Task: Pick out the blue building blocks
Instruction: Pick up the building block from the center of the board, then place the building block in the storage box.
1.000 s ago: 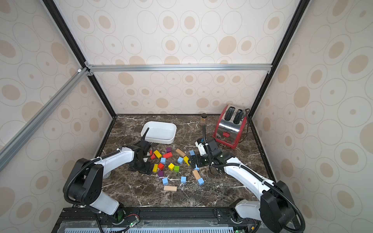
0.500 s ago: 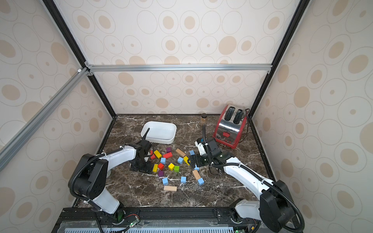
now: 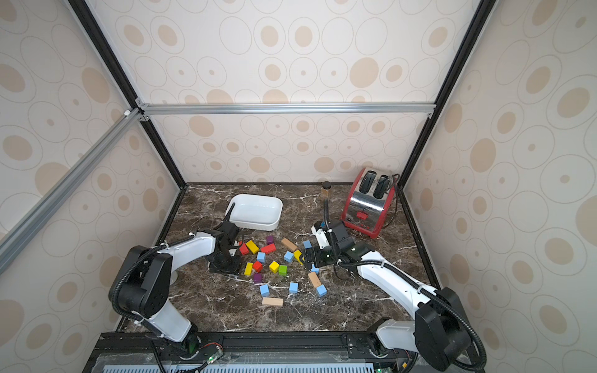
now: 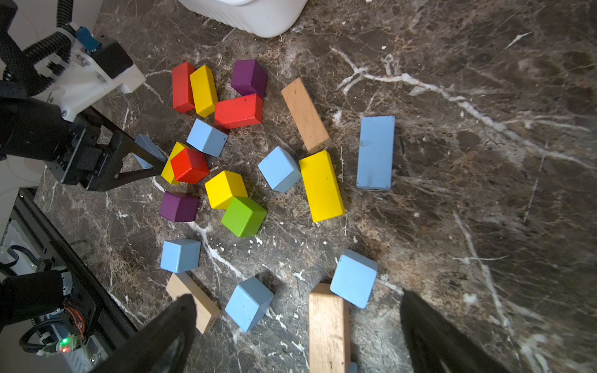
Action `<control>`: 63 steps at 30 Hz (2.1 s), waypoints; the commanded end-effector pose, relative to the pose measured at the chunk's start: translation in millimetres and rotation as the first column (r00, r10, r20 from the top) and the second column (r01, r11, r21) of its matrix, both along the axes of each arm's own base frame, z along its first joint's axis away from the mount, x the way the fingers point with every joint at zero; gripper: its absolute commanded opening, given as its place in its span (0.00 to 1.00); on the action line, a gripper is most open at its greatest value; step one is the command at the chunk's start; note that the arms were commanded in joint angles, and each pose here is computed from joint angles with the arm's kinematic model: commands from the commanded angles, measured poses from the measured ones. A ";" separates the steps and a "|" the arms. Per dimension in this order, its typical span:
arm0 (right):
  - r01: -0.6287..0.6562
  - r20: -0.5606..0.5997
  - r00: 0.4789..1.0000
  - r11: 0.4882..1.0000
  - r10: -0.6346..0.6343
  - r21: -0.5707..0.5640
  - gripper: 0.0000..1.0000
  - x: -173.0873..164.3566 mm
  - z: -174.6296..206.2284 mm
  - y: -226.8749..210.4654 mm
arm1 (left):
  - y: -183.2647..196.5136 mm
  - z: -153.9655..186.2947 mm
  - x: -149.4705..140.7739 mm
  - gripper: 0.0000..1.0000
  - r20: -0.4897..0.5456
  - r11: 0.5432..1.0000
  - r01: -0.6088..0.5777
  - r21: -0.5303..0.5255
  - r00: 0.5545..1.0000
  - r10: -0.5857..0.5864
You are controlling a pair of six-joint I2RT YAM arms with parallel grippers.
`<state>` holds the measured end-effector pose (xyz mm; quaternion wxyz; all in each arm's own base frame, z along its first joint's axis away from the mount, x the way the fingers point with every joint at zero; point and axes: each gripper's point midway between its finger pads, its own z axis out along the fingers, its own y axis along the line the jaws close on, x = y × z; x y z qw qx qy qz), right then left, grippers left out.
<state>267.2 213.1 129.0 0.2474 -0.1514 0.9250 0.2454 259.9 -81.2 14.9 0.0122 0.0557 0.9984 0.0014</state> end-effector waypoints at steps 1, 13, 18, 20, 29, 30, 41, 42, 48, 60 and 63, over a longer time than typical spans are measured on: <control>-0.014 -0.019 1.000 1.000 0.014 0.012 1.00 -4.9 -3.8 4.5 | -0.4 -1.3 -0.6 0.70 -0.018 1.000 -0.006 -0.008 1.000 0.006; -0.028 -0.017 0.999 0.999 0.028 0.027 1.00 -4.3 -3.9 8.7 | 2.5 0.3 -6.4 0.70 -0.026 1.000 -0.030 0.000 0.999 0.030; -0.038 -0.012 0.999 0.999 0.038 0.030 1.00 -4.1 -3.0 10.5 | 1.6 0.3 -5.8 0.62 -0.025 0.999 -0.036 -0.004 0.999 0.036; -0.039 -0.011 0.999 0.999 0.039 0.027 1.00 -4.0 -3.8 10.3 | 1.5 0.9 -5.4 0.59 -0.023 0.999 -0.038 -0.005 0.999 0.038; -0.051 0.001 0.999 0.998 0.051 0.034 1.00 -3.5 -0.6 12.8 | 4.1 9.2 -3.5 0.53 0.009 0.999 -0.052 0.001 0.999 0.052; -0.051 0.002 0.999 0.998 0.051 0.036 1.00 -2.8 0.2 13.2 | 4.6 10.6 -3.0 0.53 0.013 0.999 -0.055 0.001 0.998 0.054; -0.094 0.069 0.994 0.992 0.088 0.089 1.00 8.0 27.0 28.0 | 4.3 52.3 19.4 0.36 0.128 0.998 -0.065 -0.012 0.990 0.066; -0.102 0.076 0.993 0.990 0.095 0.097 1.00 9.3 30.8 30.4 | 4.6 56.8 22.2 0.34 0.138 0.998 -0.064 -0.011 0.988 0.065; -0.120 0.140 0.985 0.984 0.102 0.130 1.00 22.3 52.8 40.9 | 1.5 95.5 42.9 0.19 0.238 0.998 -0.055 -0.026 0.969 0.060; -0.140 0.332 0.941 0.970 0.068 0.198 1.00 64.6 108.5 65.6 | -6.3 169.2 96.8 0.10 0.386 1.000 -0.010 -0.019 0.922 0.016; -0.139 0.382 0.923 0.969 0.051 0.206 1.00 73.0 117.7 67.5 | -7.7 179.9 110.8 0.10 0.415 1.000 -0.010 -0.017 0.910 0.016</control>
